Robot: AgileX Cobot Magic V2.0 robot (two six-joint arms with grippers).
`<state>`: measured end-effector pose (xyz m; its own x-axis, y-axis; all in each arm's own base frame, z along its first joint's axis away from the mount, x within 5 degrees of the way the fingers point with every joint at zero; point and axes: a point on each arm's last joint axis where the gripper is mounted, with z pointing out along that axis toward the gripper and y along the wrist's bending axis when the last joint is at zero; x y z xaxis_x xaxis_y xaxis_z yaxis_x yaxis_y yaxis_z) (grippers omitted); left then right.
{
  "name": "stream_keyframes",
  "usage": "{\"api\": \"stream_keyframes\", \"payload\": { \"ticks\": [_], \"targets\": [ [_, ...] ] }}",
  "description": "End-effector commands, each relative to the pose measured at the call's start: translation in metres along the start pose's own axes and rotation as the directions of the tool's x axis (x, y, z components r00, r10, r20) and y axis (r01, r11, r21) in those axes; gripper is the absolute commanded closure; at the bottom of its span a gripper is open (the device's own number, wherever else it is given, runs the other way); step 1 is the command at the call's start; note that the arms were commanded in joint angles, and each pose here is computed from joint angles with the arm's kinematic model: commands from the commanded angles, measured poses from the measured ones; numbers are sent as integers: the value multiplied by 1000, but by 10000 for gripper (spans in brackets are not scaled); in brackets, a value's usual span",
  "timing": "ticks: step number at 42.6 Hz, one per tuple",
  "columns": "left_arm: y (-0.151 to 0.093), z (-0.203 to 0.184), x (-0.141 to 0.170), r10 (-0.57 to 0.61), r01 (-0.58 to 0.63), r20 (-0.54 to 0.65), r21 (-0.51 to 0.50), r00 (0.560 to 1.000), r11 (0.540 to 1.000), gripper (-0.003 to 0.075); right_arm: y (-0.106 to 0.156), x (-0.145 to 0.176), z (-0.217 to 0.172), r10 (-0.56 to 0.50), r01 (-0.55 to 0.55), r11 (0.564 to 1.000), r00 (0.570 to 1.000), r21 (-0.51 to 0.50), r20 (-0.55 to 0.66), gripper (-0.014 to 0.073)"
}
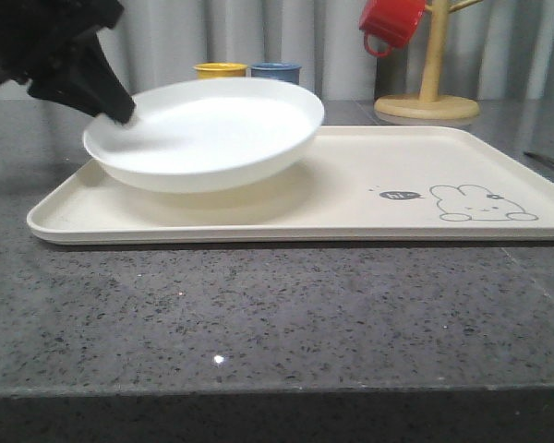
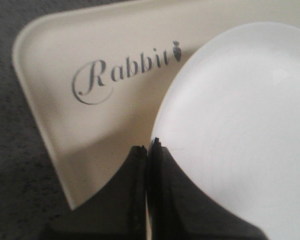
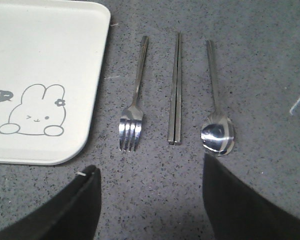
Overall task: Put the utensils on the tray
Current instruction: 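Grasp the white plate rim with the left gripper and lift it over the tray, then lower the plate onto the tray and open the left gripper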
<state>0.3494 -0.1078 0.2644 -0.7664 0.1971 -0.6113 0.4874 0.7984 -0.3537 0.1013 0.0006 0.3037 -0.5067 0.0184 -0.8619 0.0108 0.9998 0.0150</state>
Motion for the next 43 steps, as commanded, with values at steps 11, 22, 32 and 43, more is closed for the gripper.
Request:
{"api": "stream_keyframes", "payload": {
  "ticks": [11,22,32,43],
  "targets": [
    [-9,0,-10,-8,7,42,30,999,1000,550,0,-14,-4,-20,20,1000,996,5,87,127],
    [-23,-19,-22,55,-58,46,64,997,996,352,0,-14,-4,-20,20,1000,996,5,87,127],
    [-93,-56,-25,315,-314,10,-56,949,948,352,0,-14,-4,-20,20,1000,996,5,87,127],
    [-154,-88,22,430,-422,7,-169,903,890,352,0,-14,-4,-19,18,1000,996,4,87,127]
  ]
}}
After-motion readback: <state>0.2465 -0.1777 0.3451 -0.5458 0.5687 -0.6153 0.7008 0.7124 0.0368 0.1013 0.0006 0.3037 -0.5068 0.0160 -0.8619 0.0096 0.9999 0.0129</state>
